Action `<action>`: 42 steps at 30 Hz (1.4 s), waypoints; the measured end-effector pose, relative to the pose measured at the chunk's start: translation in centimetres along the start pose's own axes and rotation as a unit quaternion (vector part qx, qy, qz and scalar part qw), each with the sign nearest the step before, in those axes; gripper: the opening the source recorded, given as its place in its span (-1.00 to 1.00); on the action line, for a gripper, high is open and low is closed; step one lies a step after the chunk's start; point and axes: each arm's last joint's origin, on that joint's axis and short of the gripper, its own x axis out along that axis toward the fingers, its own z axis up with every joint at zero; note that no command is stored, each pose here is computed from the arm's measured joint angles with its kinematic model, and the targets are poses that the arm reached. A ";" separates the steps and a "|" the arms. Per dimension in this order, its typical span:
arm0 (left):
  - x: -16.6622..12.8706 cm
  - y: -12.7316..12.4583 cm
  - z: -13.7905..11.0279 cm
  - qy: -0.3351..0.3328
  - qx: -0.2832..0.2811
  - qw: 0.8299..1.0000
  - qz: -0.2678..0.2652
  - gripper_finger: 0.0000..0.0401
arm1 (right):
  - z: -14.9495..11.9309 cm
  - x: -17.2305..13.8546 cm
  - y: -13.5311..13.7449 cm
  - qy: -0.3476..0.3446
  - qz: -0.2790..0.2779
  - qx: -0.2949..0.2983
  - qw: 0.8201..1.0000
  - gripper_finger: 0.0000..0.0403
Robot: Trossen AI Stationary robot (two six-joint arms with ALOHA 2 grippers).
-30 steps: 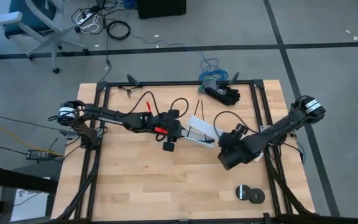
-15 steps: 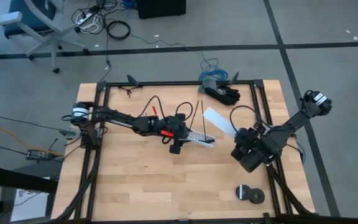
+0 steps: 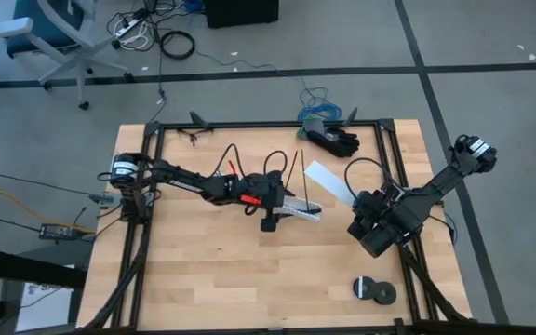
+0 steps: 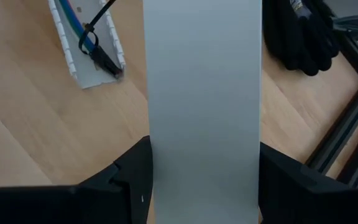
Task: Ziptie cables
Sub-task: Close the white cable duct lid
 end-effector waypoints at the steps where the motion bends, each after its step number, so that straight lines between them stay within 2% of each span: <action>1: 0.1 0.1 0.2 -0.003 -0.001 1.000 -0.015 0.50 | 0.0 0.0 0.0 0.000 -0.002 -0.001 1.000 0.05; 6: 1.3 1.5 1.8 -0.004 -0.010 0.998 -0.061 0.47 | 0.0 0.0 -0.1 0.000 -0.006 -0.004 1.000 0.06; 11: 4.2 2.4 2.0 0.050 0.001 0.992 -0.119 0.47 | 0.0 0.0 -0.2 -0.001 -0.009 0.001 1.000 0.06; 14: 6.0 2.5 1.9 0.077 0.029 0.987 -0.139 0.47 | 0.0 0.0 -0.2 -0.001 -0.011 0.005 1.000 0.06; 20: 7.5 2.9 2.3 0.091 0.043 0.985 -0.143 0.47 | 0.0 0.0 -0.3 -0.001 -0.013 0.003 1.000 0.06; 22: 7.8 3.1 2.5 0.077 0.045 0.987 -0.136 0.47 | -0.1 0.0 -0.3 0.000 -0.015 0.002 1.000 0.06; 34: 9.6 2.9 0.6 0.085 0.019 0.989 -0.119 0.47 | -0.1 0.0 -0.5 0.001 -0.024 0.004 1.000 0.05; 42: 9.7 3.3 0.8 0.075 0.016 0.993 -0.092 0.46 | -0.1 0.0 -0.5 0.000 -0.024 0.005 1.000 0.06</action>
